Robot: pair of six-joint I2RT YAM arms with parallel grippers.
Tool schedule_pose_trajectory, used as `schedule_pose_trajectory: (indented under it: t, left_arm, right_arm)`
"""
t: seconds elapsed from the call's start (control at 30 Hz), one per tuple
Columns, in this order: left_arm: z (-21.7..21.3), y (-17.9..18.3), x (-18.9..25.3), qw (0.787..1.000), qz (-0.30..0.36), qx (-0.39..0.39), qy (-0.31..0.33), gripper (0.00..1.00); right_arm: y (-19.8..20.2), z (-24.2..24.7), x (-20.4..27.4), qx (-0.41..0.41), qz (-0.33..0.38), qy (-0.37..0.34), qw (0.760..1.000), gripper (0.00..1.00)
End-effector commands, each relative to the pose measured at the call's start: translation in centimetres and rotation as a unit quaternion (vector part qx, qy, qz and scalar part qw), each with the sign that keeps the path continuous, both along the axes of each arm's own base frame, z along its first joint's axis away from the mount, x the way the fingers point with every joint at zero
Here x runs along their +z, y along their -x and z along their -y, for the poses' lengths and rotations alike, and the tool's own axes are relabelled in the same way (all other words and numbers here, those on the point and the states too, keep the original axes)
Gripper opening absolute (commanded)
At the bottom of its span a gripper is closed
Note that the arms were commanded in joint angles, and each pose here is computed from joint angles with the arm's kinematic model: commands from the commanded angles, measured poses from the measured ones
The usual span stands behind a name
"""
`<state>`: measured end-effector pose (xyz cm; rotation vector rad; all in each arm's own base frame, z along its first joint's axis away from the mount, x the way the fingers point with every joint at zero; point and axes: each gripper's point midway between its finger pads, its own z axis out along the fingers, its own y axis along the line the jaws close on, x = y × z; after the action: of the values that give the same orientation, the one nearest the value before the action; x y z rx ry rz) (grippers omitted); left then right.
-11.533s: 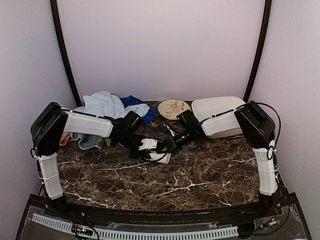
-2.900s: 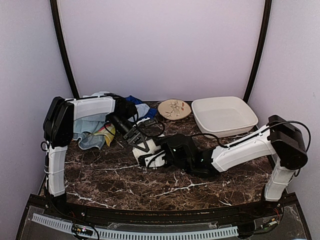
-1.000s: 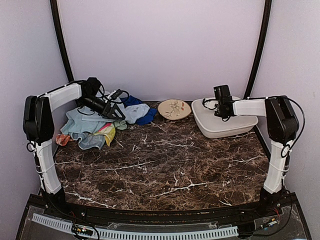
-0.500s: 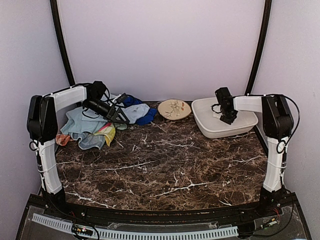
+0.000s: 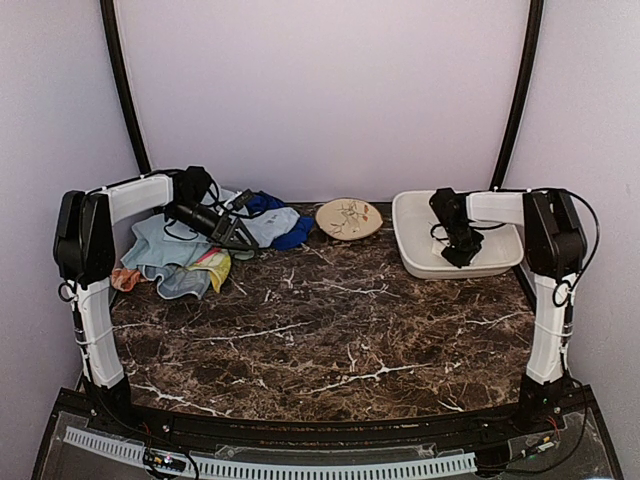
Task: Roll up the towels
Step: Move the storage box to the corner of the board.
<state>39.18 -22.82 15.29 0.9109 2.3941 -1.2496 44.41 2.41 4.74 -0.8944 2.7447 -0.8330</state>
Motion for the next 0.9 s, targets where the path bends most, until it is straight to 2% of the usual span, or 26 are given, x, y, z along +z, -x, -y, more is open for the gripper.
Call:
schedule_pose_trajectory:
  t: [0.0, 0.17, 0.23, 0.3, 0.5, 0.63, 0.87]
  left_arm:
    - [0.4, 1.0, 1.9, 1.000, 0.017, -0.011, 0.018, 0.83]
    - [0.6, 1.3, 1.9, 1.000, 0.017, -0.014, 0.020, 0.83]
    - [0.6, 1.4, 1.7, 1.000, 0.015, -0.015, 0.020, 0.83]
    - [0.6, 1.6, 1.6, 1.000, 0.014, -0.016, 0.019, 0.82]
    - [0.5, 2.0, 1.2, 1.000, 0.010, -0.018, 0.020, 0.82]
    - [0.6, 2.1, 0.9, 1.000, 0.007, -0.018, 0.022, 0.81]
    - [0.5, 2.1, 0.8, 1.000, 0.005, -0.018, 0.021, 0.81]
  right_arm:
    - [3.1, -4.5, -0.8, -0.035, -0.043, -0.079, 0.995, 0.00]
    - [4.0, -9.4, -0.8, -0.026, -0.056, -0.138, 0.989, 0.00]
    - [3.4, -11.6, -0.1, -0.018, -0.048, -0.174, 0.983, 0.00]
    - [2.5, -12.1, 0.7, -0.012, -0.031, -0.182, 0.983, 0.00]
    - [-0.7, -5.9, 5.1, -0.026, 0.062, -0.083, 0.994, 0.00]
    - [-2.1, -1.9, 7.6, -0.018, 0.115, -0.014, 0.993, 0.00]
    - [-3.6, -1.2, 7.2, 0.055, 0.138, 0.056, 0.987, 0.00]
